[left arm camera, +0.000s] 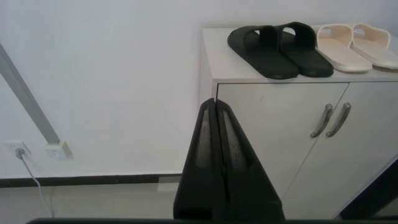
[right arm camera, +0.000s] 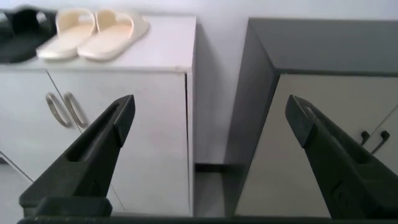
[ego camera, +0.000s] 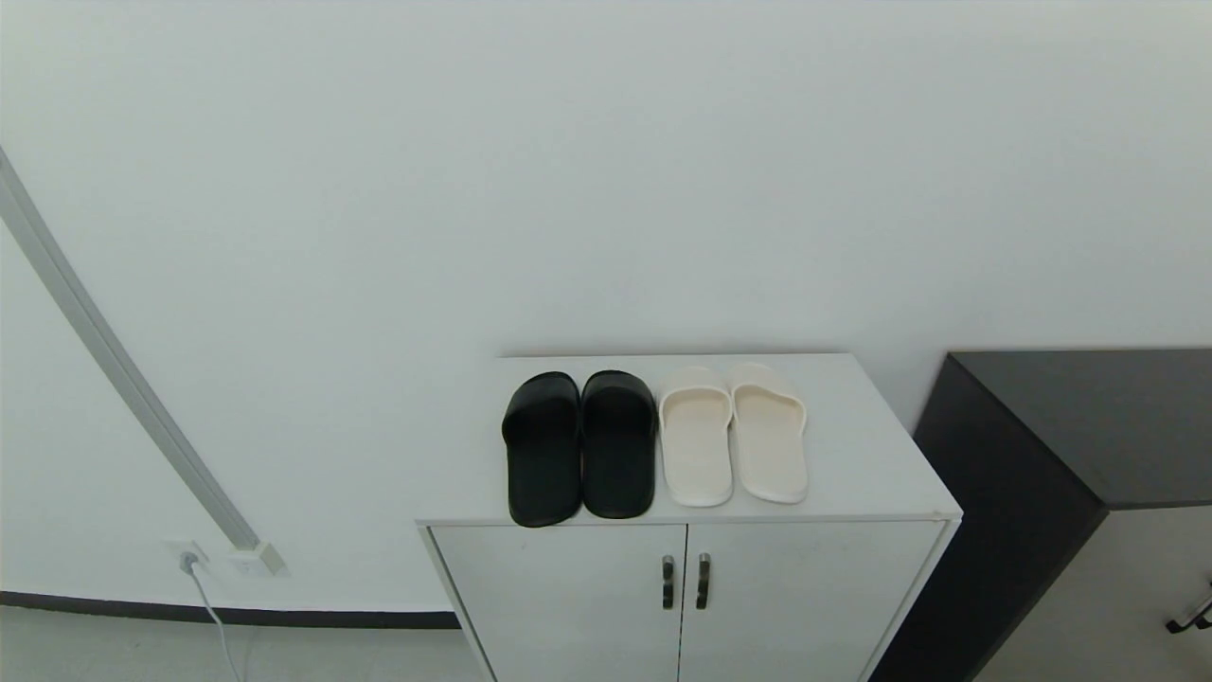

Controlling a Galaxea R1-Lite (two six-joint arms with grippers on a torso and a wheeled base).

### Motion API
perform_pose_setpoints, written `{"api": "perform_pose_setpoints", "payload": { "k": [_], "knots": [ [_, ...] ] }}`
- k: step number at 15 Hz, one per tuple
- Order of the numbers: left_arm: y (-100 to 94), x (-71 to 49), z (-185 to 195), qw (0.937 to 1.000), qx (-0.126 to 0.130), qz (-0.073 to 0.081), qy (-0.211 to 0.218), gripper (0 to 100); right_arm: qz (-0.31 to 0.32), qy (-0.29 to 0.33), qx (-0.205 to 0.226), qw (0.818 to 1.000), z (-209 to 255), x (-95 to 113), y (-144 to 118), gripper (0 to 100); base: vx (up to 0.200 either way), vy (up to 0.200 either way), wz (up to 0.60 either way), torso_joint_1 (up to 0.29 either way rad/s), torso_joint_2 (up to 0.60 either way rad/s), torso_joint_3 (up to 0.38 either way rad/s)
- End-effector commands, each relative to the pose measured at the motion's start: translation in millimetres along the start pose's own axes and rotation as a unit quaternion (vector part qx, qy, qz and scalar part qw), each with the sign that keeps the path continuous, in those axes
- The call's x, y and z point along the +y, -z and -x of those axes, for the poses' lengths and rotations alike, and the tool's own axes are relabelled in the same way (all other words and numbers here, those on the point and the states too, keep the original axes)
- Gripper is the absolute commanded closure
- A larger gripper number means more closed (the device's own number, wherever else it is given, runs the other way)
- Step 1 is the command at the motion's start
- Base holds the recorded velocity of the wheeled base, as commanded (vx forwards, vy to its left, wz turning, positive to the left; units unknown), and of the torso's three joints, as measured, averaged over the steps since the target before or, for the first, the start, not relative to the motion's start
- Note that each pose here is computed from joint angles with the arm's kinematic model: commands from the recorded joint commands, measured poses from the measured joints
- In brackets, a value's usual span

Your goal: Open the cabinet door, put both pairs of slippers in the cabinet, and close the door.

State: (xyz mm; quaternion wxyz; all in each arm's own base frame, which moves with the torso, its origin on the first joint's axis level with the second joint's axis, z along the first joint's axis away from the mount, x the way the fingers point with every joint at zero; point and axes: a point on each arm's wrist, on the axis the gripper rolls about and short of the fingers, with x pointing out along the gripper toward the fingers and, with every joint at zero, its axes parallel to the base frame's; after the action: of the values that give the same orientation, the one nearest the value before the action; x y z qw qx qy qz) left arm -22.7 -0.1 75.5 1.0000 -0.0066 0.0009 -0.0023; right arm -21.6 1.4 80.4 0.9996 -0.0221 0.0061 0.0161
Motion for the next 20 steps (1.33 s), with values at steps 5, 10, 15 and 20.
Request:
{"api": "perform_pose_setpoints", "payload": {
  "k": [5,10,15,20],
  "knots": [
    [0.0,0.0,0,1.0000,0.000,0.000,0.000,100,-0.061,-0.073,0.124,0.988,-54,-2,-81,0,0.000,0.000,0.00,0.000,0.00,0.000],
    [0.0,0.0,0,1.0000,0.000,0.000,0.000,100,-0.049,-0.144,0.159,0.975,-116,11,-87,0,0.000,0.000,0.00,0.000,0.00,0.000],
    [0.0,0.0,0,1.0000,0.000,-0.001,0.001,100,-0.028,-0.179,0.138,0.974,-158,60,-116,0,0.000,0.000,0.00,0.000,0.00,0.000],
    [0.0,-0.1,0,1.0000,0.000,-0.001,0.003,100,-0.049,-0.182,0.154,0.970,-180,115,-128,0,0.000,0.000,0.00,0.000,0.00,0.000]
  ]
}}
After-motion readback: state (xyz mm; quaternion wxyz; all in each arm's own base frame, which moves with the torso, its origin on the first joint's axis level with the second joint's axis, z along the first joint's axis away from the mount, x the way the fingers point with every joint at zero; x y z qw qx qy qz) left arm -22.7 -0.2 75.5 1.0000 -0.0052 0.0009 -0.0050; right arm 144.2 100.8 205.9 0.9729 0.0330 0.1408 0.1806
